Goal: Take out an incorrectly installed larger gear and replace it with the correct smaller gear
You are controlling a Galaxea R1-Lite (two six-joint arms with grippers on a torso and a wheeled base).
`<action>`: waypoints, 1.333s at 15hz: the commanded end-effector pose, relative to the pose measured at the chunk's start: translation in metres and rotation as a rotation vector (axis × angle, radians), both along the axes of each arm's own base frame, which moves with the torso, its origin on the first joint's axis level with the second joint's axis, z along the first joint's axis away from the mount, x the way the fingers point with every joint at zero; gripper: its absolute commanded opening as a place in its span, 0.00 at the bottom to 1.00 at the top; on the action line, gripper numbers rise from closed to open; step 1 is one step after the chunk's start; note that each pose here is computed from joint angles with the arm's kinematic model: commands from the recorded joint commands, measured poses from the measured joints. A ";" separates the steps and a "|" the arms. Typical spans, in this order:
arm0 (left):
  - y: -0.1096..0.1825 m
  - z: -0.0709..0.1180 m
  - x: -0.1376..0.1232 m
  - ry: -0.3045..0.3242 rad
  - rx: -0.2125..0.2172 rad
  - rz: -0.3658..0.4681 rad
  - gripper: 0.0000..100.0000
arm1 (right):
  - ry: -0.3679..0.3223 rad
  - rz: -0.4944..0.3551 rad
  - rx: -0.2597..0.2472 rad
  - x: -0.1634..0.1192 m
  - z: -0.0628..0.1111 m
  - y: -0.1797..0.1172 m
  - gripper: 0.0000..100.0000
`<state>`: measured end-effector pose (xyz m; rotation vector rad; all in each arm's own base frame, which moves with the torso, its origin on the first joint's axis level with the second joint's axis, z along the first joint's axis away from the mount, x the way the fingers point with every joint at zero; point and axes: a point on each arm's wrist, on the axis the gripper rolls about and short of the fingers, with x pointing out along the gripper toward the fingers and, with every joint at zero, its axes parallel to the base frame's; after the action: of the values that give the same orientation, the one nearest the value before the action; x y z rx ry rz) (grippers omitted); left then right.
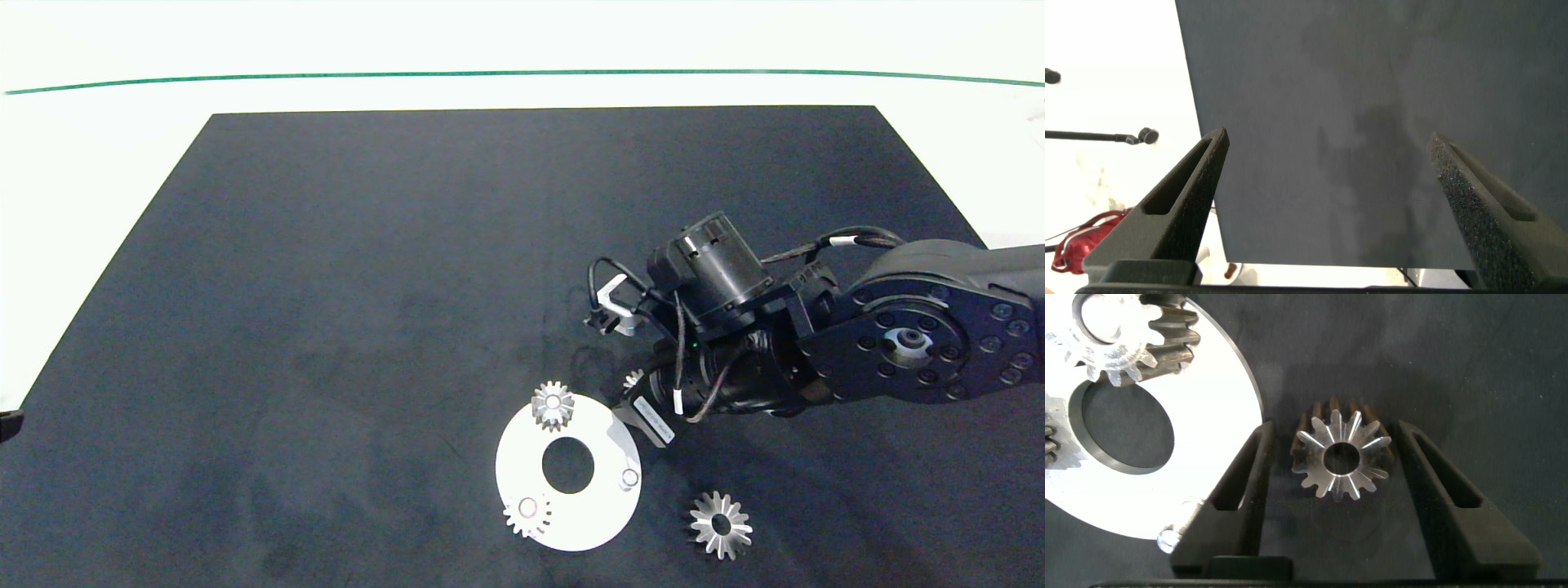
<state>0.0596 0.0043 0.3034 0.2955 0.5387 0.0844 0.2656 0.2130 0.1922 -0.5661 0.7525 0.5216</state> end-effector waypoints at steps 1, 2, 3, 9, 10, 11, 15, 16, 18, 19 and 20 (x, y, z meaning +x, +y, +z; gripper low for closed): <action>0.000 0.000 0.000 0.004 0.002 0.000 1.00 | 0.001 -0.001 -0.005 0.000 0.000 0.000 0.52; 0.000 0.000 0.000 0.003 0.003 0.000 1.00 | -0.001 -0.002 -0.004 0.000 0.000 0.000 0.50; 0.000 0.000 0.000 0.004 0.002 0.000 1.00 | -0.001 -0.002 -0.004 0.000 0.000 0.000 0.49; 0.000 -0.001 0.000 0.004 0.002 0.000 1.00 | 0.003 -0.006 -0.007 0.001 -0.001 -0.002 0.37; 0.000 -0.001 0.000 0.004 0.002 0.000 1.00 | 0.004 -0.006 -0.008 0.001 -0.002 -0.002 0.34; 0.000 -0.001 0.000 0.004 0.002 0.000 1.00 | 0.004 -0.006 -0.008 0.001 -0.001 -0.002 0.32; 0.000 -0.002 0.000 0.009 0.002 0.000 1.00 | -0.017 0.005 0.001 -0.011 0.010 -0.009 0.25; 0.000 -0.002 0.000 0.007 0.002 0.000 1.00 | -0.018 0.006 0.001 -0.013 0.011 -0.011 0.25; 0.000 -0.002 0.000 0.010 0.002 -0.001 1.00 | -0.028 0.029 0.006 -0.025 0.016 -0.011 0.25; 0.000 -0.002 0.000 0.010 0.002 -0.001 1.00 | -0.027 0.039 0.005 -0.031 0.016 -0.011 0.25; -0.001 -0.002 0.000 0.010 0.002 -0.012 1.00 | -0.022 0.059 0.001 -0.037 0.015 -0.009 0.25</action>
<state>0.0602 0.0039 0.3017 0.2980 0.5436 0.0770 0.2371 0.2054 0.2025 -0.5908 0.7322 0.5561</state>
